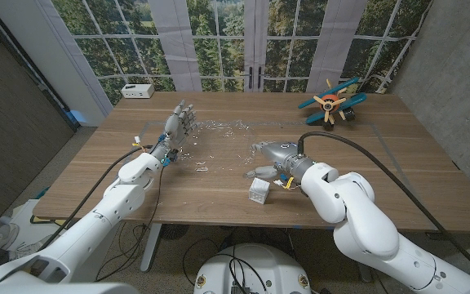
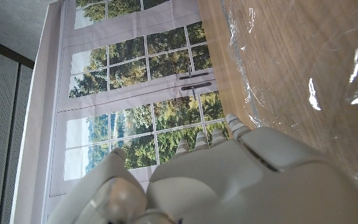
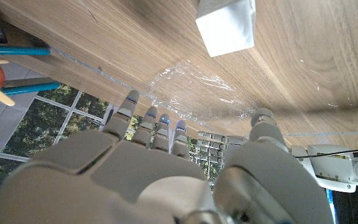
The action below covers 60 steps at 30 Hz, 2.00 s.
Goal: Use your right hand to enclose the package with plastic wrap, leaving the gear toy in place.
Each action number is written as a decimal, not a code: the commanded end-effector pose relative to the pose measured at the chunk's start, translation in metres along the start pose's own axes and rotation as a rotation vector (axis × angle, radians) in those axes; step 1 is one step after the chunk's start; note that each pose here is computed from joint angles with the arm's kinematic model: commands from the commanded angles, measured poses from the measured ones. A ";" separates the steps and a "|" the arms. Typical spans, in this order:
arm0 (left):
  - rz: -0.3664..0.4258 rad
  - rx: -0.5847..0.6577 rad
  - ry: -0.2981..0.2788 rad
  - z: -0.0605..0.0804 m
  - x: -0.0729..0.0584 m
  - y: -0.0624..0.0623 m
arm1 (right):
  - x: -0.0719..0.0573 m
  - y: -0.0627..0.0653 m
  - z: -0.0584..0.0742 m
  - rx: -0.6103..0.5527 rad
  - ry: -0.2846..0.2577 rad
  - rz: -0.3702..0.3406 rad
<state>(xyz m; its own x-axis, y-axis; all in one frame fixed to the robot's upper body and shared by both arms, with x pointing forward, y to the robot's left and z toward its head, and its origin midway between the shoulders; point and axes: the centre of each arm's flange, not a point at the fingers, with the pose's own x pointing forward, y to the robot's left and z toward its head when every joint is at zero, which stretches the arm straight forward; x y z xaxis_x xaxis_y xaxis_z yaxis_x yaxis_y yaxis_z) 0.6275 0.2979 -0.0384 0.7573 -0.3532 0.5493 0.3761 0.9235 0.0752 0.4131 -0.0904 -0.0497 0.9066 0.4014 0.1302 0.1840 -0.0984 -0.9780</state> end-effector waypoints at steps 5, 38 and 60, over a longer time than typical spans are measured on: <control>-0.011 0.011 -0.002 0.005 0.003 0.001 | 0.007 0.020 0.004 -0.001 0.021 0.066; -0.031 0.029 -0.007 0.015 0.008 0.002 | 0.017 0.051 0.009 0.016 0.056 0.140; -0.049 0.033 0.000 0.017 0.010 0.003 | 0.014 0.063 0.009 -0.010 0.166 0.116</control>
<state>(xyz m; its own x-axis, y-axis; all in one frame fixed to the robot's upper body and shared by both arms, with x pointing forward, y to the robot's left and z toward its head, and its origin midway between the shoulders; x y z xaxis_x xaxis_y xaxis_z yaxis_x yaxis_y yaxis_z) 0.6263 0.2996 -0.0195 0.7414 -0.3898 0.5462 0.3867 0.9134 0.1270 0.4345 -0.0831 -0.1048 0.9574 0.2876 0.0257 0.0664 -0.1327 -0.9889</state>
